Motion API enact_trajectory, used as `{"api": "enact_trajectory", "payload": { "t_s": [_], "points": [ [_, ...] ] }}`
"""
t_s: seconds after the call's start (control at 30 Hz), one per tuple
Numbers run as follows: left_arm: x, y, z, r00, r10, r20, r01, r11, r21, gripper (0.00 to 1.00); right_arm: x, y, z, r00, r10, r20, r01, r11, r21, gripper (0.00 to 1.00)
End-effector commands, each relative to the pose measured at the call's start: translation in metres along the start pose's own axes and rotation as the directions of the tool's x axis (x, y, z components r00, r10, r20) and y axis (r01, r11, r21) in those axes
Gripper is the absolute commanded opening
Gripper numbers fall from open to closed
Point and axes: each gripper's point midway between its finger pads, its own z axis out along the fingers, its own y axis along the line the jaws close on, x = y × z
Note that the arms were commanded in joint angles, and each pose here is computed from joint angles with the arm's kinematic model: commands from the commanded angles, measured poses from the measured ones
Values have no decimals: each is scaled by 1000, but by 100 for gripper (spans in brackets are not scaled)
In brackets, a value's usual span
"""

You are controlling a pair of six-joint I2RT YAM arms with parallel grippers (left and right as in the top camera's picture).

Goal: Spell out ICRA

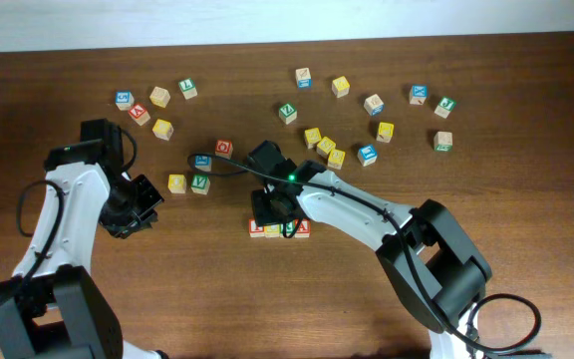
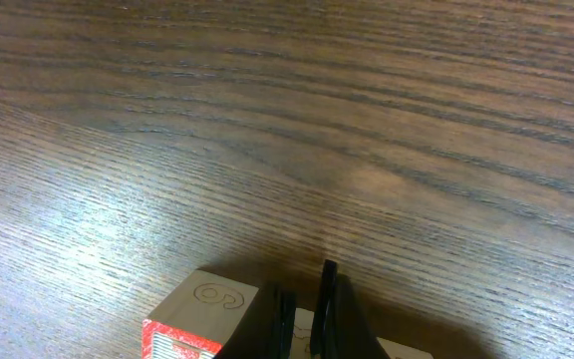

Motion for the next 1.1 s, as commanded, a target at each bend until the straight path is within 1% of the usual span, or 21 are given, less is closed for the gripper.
{"api": "enact_trajectory", "payload": {
  "t_s": [0.0, 0.17, 0.23, 0.33, 0.47, 0.77, 0.83, 0.9, 0.97, 1.07],
  "points": [
    [-1, 4, 3, 1000, -16, -2, 16, 1000, -14, 6, -5, -2, 4, 1000, 0, 23, -1, 1000, 31, 4],
    [-1, 4, 3, 1000, -16, 0, 16, 1000, -13, 6, -20, 8, 4, 996, -8, 85, 9, 1000, -10, 5],
    [-1, 4, 3, 1000, -16, 0, 16, 1000, -13, 7, -16, 19, 4, 998, -14, 59, 19, 997, -69, 5],
    [-1, 4, 3, 1000, -16, 0, 16, 1000, -13, 7, -11, 24, 3, 999, -15, 32, 19, 995, -99, 4],
    [-1, 4, 3, 1000, -16, 0, 16, 1000, -13, 7, -2, 19, 4, 1000, -11, -2, 10, 997, -77, 4],
    [-1, 4, 3, 1000, -16, 0, 16, 1000, -13, 7, 0, 18, 4, 1000, -10, -13, 9, 997, -75, 4],
    [-1, 4, 3, 1000, -16, 0, 16, 1000, -13, 7, -3, 18, 4, 1000, -10, -2, 10, 997, -74, 4],
    [-1, 4, 3, 1000, -16, 0, 16, 1000, -13, 8, -12, 17, 4, 999, -20, 44, 22, 998, -60, 4],
    [-1, 4, 3, 1000, -16, 0, 16, 1000, -13, 11, -14, 20, 4, 999, -21, 50, 25, 997, -75, 4],
    [-2, 4, 3, 1000, -16, 1, 16, 1000, -12, 10, -12, 24, 3, 998, -42, 42, 46, 994, -97, 4]
  ]
}}
